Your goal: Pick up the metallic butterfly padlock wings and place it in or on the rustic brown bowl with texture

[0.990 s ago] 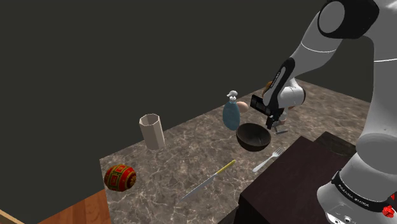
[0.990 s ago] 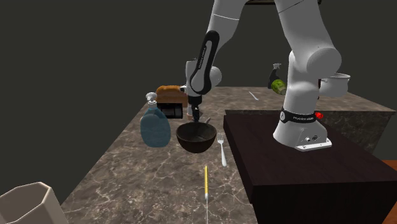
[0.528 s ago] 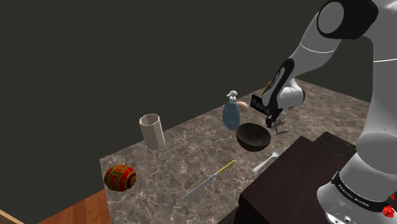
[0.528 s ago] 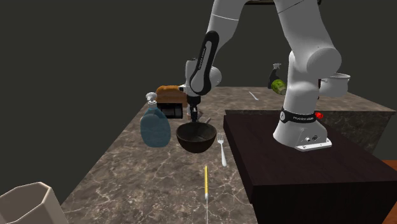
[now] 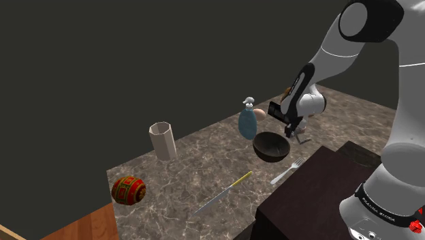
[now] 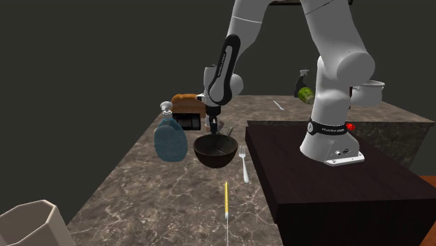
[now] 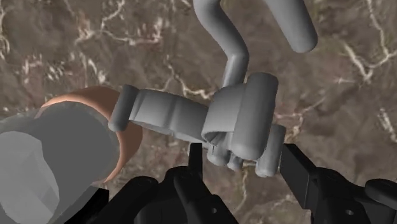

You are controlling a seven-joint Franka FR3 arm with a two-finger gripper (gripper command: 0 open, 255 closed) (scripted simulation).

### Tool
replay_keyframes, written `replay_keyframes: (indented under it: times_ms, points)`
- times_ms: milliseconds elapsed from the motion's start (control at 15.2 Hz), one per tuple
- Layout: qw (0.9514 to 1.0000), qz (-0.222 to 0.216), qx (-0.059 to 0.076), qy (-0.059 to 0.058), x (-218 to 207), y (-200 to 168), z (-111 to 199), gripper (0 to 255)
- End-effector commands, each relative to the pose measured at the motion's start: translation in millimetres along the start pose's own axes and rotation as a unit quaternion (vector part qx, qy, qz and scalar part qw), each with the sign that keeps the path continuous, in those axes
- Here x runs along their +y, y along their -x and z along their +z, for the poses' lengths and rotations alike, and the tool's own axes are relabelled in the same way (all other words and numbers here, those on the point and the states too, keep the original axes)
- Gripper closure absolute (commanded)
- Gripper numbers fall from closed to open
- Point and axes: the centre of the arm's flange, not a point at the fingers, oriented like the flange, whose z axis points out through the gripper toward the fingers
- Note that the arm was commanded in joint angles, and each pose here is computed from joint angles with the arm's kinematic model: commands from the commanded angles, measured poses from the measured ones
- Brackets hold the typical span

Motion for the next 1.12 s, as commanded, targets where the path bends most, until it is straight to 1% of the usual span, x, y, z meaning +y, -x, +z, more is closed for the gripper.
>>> replay_keyframes:
  times_ms: [0, 1056]
  points:
    - [0.9997, -0.004, -0.02, -0.015, -5.5, 5.0, -1.0, 255]
    - [0.9997, -0.004, -0.02, -0.015, 3.0, 4.1, -85.0, 255]
